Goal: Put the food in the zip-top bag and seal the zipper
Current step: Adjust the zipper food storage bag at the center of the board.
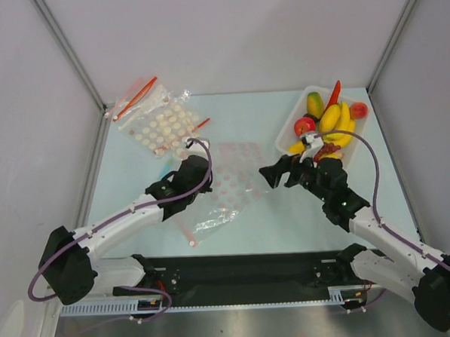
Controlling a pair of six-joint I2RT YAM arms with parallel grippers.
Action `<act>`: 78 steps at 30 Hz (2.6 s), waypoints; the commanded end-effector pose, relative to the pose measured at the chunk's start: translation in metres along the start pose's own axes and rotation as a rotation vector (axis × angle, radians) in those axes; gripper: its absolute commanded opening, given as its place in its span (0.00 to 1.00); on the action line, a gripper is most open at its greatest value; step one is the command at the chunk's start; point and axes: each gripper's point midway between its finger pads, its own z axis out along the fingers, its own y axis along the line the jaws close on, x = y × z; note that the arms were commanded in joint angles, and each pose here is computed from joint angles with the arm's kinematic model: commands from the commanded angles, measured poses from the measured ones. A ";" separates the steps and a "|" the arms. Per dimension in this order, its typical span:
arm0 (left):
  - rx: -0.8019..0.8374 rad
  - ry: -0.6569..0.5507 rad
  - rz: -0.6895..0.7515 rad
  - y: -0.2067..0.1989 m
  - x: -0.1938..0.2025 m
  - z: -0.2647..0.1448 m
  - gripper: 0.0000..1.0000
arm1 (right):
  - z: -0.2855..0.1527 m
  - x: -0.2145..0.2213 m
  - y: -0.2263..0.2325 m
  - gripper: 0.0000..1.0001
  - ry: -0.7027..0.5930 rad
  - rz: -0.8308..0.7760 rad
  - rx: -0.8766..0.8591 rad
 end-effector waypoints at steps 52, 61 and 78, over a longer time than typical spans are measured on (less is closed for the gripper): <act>-0.013 -0.092 0.082 -0.007 -0.029 -0.036 0.42 | 0.074 0.036 0.032 0.00 0.195 -1.073 0.125; 0.121 -0.263 0.015 -0.006 -0.049 -0.072 0.96 | 0.045 0.020 0.056 0.00 0.088 -0.978 0.006; 0.468 -0.505 0.063 -0.039 -0.064 -0.120 1.00 | 0.000 -0.001 0.077 0.00 0.024 -0.748 -0.238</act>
